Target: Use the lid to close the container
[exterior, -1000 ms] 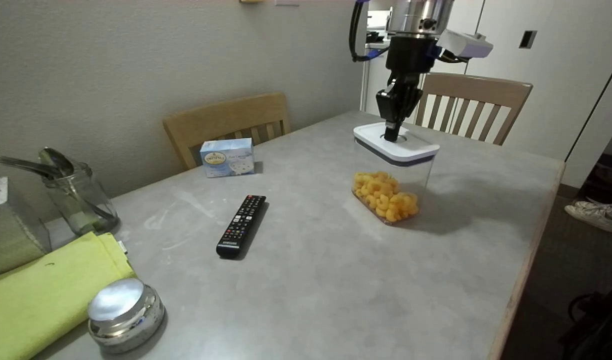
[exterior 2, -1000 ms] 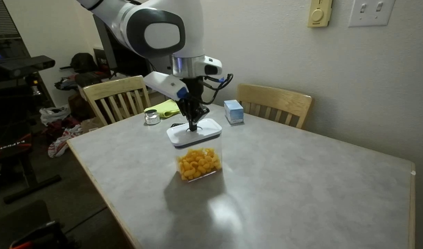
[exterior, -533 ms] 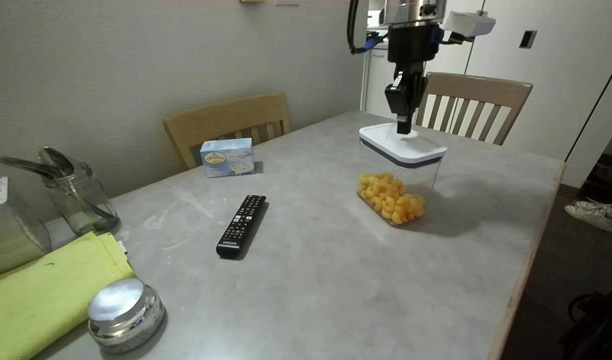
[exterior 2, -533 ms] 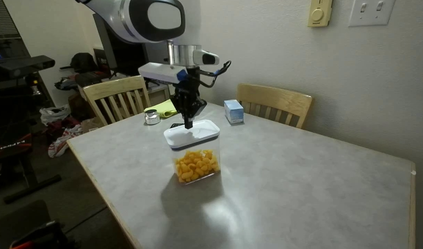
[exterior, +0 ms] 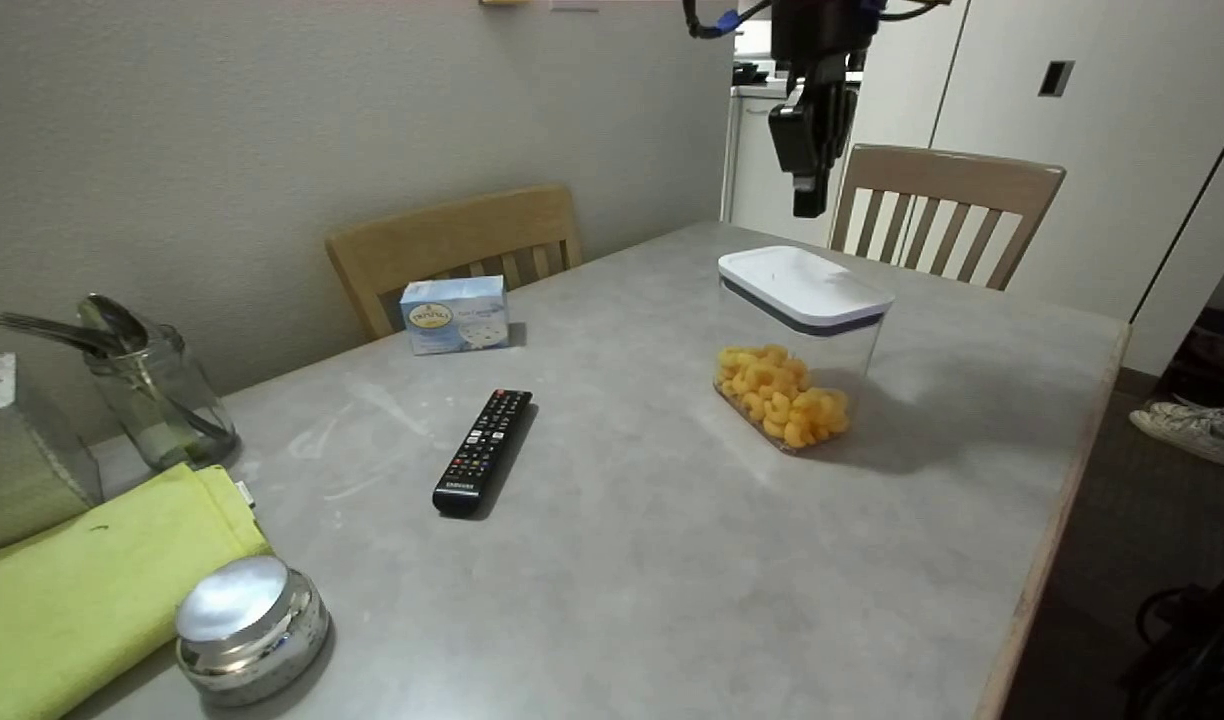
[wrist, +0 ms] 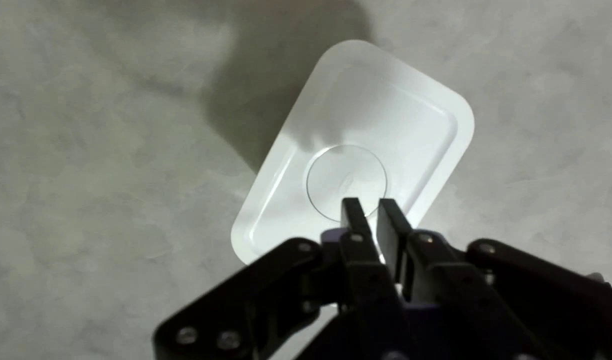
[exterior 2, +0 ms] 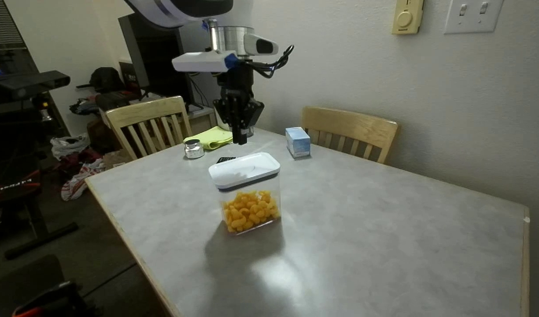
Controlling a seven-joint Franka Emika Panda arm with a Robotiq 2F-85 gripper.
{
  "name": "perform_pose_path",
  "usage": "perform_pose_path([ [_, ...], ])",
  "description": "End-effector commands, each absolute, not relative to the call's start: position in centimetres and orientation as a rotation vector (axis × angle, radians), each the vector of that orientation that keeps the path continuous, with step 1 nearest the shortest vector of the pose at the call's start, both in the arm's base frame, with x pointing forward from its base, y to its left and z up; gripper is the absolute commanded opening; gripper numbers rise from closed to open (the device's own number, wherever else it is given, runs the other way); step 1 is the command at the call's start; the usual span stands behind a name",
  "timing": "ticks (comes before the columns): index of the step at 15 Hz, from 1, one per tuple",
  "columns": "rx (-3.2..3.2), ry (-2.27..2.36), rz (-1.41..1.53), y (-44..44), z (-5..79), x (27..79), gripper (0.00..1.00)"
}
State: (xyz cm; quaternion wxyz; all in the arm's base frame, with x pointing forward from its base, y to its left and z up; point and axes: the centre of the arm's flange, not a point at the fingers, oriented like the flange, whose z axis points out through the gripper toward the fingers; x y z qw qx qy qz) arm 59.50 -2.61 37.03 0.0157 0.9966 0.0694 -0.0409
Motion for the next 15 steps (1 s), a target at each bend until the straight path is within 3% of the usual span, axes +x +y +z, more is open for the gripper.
perform_pose_path([
  [1, 3.079, 0.193, -0.14, -2.6, 38.3, 59.6, 0.47],
  [9, 3.084, 0.158, -0.122, -2.4, 39.3, 59.8, 0.99],
  [15, 3.091, 0.151, -0.117, -2.3, 39.5, 60.0, 1.0],
])
